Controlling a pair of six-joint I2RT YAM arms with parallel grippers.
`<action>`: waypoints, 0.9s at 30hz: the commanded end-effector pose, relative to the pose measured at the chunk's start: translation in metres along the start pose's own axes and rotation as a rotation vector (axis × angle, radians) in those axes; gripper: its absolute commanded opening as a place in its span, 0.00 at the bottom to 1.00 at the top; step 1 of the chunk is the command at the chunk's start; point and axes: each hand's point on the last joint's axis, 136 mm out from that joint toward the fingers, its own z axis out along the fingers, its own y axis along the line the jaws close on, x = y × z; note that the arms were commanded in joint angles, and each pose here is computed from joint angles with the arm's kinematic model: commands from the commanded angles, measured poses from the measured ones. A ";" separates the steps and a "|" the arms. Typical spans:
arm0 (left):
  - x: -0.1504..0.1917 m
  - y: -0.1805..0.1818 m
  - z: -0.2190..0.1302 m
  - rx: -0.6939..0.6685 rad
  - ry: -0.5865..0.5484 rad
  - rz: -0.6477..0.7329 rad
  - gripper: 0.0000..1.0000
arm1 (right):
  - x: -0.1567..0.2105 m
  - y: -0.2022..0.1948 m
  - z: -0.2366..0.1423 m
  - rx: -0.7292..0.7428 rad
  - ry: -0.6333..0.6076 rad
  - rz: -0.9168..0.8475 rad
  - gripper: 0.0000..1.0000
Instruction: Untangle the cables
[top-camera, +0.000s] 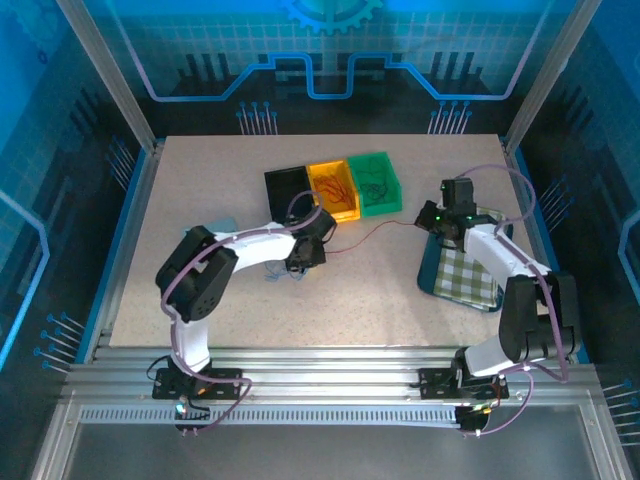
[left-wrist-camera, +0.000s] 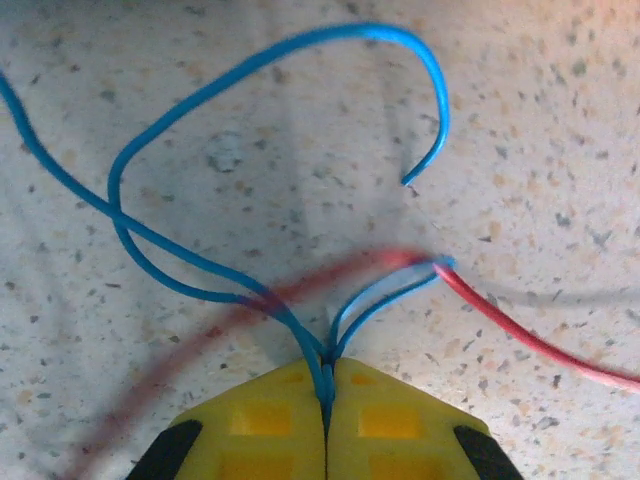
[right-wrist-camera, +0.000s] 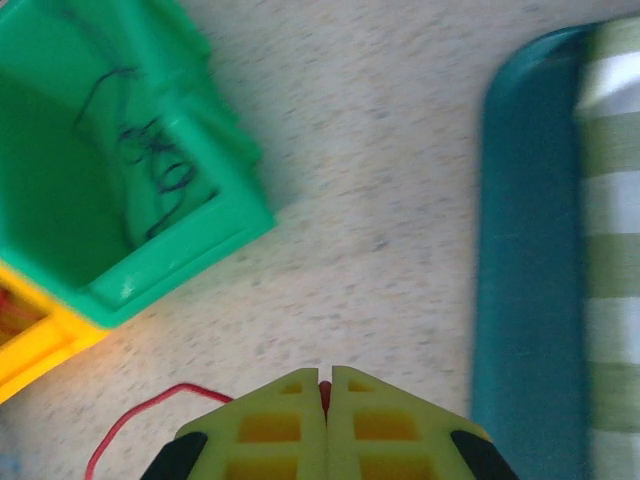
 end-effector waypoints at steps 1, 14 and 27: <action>0.022 0.057 0.009 -0.060 0.076 -0.231 0.00 | -0.029 -0.038 -0.024 0.123 -0.086 0.074 0.00; 0.006 0.070 0.002 0.026 0.061 -0.438 0.00 | -0.056 -0.084 -0.062 0.173 -0.211 0.224 0.00; 0.022 0.044 0.013 0.062 0.116 -0.393 0.00 | -0.101 0.034 -0.112 -0.116 -0.349 0.005 0.00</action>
